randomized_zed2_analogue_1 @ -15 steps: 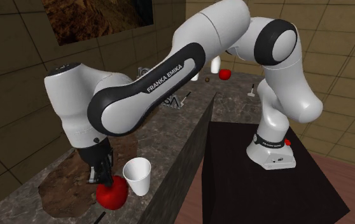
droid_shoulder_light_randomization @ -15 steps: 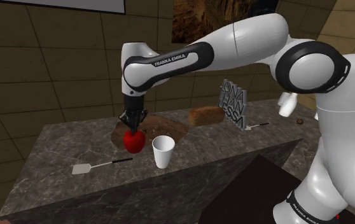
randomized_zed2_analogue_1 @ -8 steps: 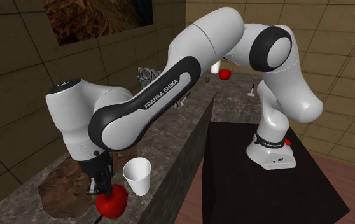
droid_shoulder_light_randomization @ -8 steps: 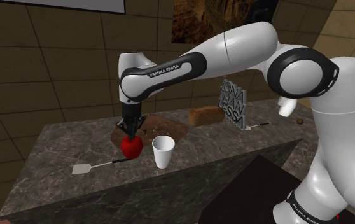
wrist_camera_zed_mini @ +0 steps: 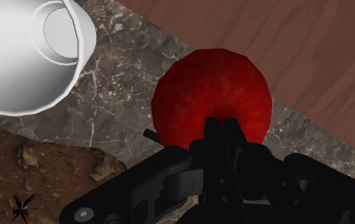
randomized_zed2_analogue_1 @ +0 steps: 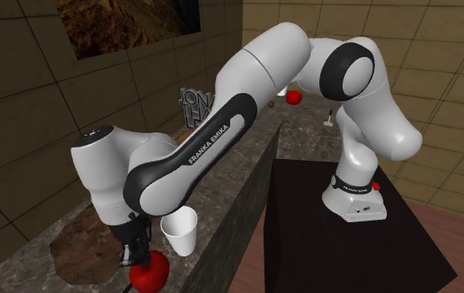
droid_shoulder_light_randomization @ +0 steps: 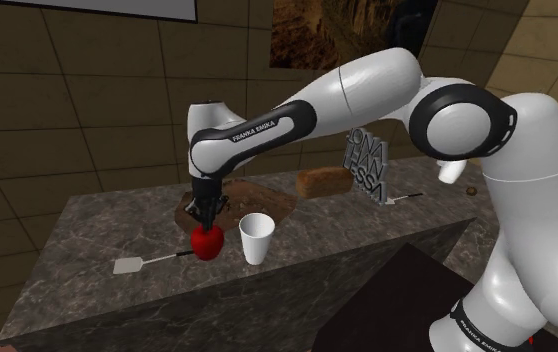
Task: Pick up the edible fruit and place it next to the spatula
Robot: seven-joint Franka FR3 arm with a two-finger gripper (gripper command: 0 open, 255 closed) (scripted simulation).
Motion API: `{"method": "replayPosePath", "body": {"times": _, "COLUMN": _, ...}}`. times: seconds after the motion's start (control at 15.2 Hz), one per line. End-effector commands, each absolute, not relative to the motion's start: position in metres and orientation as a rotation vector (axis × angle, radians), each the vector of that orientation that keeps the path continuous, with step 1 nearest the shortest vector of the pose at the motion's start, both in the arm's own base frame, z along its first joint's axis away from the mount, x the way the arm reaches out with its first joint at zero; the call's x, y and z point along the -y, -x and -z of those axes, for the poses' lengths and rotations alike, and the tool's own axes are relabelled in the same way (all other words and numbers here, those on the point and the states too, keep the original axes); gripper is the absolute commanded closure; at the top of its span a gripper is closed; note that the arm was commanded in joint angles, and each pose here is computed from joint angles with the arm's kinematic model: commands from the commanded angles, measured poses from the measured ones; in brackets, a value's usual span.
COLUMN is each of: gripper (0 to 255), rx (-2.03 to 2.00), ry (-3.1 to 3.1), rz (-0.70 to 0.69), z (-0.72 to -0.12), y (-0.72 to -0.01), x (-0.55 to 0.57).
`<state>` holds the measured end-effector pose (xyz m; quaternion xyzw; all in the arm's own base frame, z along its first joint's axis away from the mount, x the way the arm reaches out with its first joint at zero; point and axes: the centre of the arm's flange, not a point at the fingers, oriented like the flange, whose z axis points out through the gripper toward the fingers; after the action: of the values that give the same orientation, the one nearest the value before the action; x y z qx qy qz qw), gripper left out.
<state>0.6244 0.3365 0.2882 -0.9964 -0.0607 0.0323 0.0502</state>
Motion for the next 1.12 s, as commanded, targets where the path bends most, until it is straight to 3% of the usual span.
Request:
{"method": "replayPosePath", "body": {"times": 0.0, "gripper": 255, "rx": 0.185, "ry": 3.034, "rz": -0.097, "z": -0.279, "y": -0.625, "x": -0.336}}
{"method": "replayPosePath", "body": {"times": 1.06, "gripper": 255, "rx": 0.185, "ry": 3.034, "rz": -0.097, "z": -0.196, "y": -0.625, "x": -0.336}}
